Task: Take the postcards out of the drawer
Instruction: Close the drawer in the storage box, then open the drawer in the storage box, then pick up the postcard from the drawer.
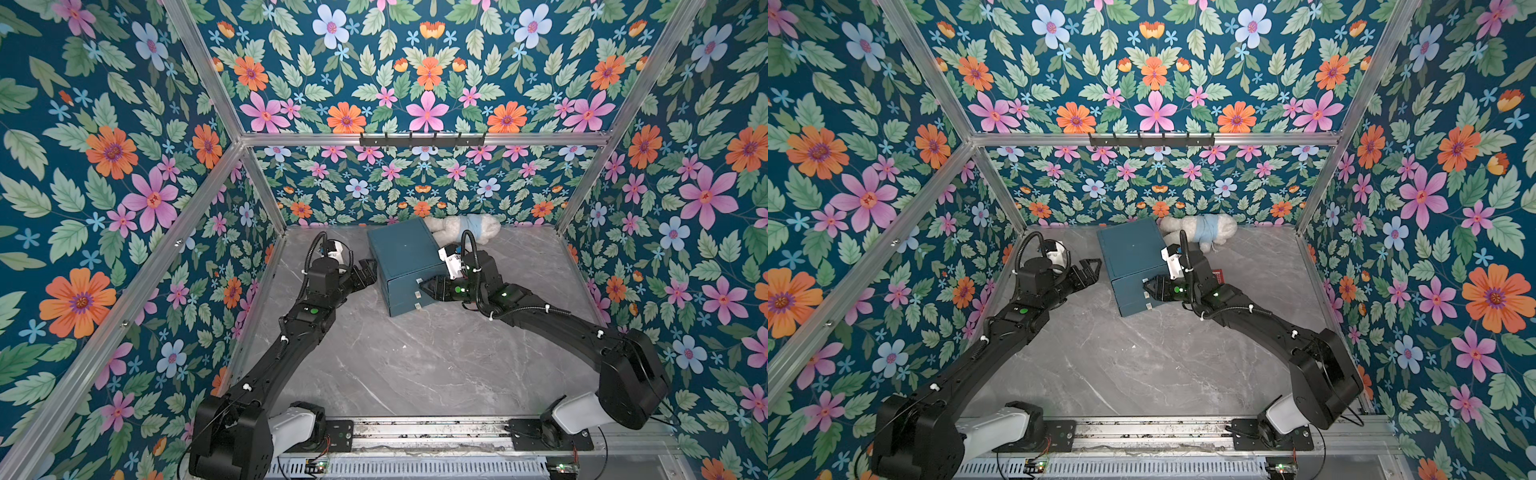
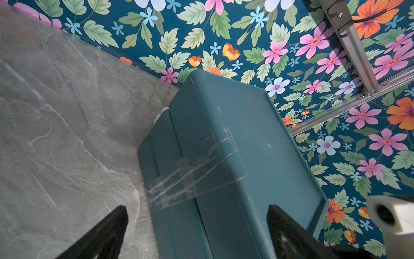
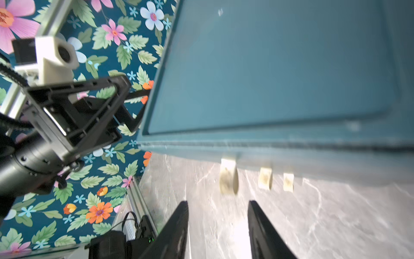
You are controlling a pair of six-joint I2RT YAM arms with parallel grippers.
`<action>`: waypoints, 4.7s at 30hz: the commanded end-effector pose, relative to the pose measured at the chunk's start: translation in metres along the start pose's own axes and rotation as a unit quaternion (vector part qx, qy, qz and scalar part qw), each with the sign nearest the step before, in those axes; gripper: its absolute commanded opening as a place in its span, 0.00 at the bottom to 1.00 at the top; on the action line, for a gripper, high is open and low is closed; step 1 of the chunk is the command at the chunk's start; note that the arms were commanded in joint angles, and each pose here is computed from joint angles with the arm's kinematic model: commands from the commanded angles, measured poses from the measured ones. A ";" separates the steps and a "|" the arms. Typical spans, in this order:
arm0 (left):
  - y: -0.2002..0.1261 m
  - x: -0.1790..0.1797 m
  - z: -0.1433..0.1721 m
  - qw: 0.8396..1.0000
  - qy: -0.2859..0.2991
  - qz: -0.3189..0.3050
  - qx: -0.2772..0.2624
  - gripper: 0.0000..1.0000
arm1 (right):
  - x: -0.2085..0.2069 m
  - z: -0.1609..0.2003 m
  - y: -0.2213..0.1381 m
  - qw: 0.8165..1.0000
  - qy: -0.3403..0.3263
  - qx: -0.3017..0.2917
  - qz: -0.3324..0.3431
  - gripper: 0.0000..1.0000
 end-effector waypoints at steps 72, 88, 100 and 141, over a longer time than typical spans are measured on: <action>0.000 0.004 0.002 1.000 0.003 -0.004 -0.001 1.00 | -0.038 0.034 0.030 0.994 0.061 -0.093 0.018 0.00; 0.010 0.000 0.003 1.000 -0.018 0.013 0.011 1.00 | -0.031 0.092 -0.021 0.996 0.074 -0.019 0.048 0.00; 0.011 0.000 0.006 0.999 -0.024 0.016 0.017 1.00 | -0.037 0.115 -0.032 0.993 0.090 -0.008 0.069 0.10; 0.011 0.009 0.103 0.994 -0.050 0.064 0.068 0.98 | -0.027 0.025 0.019 0.985 -0.084 0.110 0.106 0.62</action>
Point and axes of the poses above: each gripper's point midway between its finger pads, its own y axis out along the fingers, its own x axis along the line the jaws close on, z = x × y, the point moved 6 cm from there along -y, back along the fingers, and after that the axes turned 14 degrees about -y, right-handed, at the moved point
